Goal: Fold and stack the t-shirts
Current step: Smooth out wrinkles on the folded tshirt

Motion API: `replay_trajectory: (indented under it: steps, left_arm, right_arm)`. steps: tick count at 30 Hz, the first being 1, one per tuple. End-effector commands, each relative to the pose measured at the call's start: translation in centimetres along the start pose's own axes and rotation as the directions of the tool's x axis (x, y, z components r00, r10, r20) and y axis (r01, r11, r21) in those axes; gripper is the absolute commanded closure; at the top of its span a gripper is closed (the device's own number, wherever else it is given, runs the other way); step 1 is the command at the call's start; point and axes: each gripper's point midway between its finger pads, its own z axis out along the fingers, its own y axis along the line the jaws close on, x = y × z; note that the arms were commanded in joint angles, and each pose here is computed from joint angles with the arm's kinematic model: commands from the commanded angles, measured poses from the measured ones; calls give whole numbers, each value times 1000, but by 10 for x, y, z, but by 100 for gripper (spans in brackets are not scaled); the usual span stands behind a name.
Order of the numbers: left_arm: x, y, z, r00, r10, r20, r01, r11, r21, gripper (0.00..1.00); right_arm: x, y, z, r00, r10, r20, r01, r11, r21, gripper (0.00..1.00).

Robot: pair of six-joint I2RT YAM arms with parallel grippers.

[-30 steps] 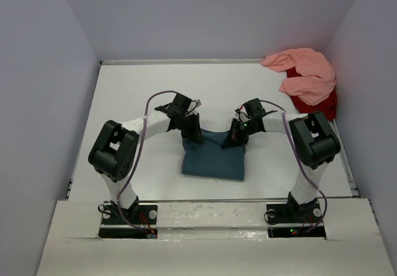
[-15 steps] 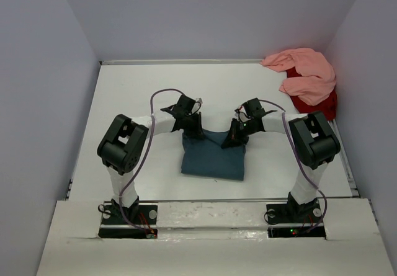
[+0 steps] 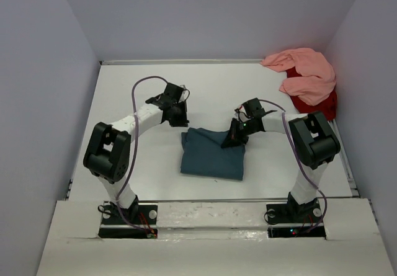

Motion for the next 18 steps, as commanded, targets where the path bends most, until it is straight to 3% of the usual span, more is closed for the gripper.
replay_trajectory:
  steps: [1,5,12,17,18]
  left_arm:
    - [-33,-14,-54,995,23,100,-26,999,24,100]
    - [-34,-41,-80,995,-1,97,-15,988,157,100]
    - [-3,-85,-94,999,33,-21,-23,923,385,100]
    - [16,-74,-89,997,47,-62,-21,930,368,100]
    - [21,-72,-89,996,59,-73,-28,929,369,100]
  right_arm:
    - [-5,1,-2,998,-49,31,48,998,34,100]
    - [-7,3,-2,998,-53,32,53,998,28,100]
    - [-13,13,-7,996,-74,45,73,997,16,100]
    - [-26,40,-24,990,-118,83,119,993,-8,100]
    - [-27,48,-29,988,-129,89,132,991,-26,91]
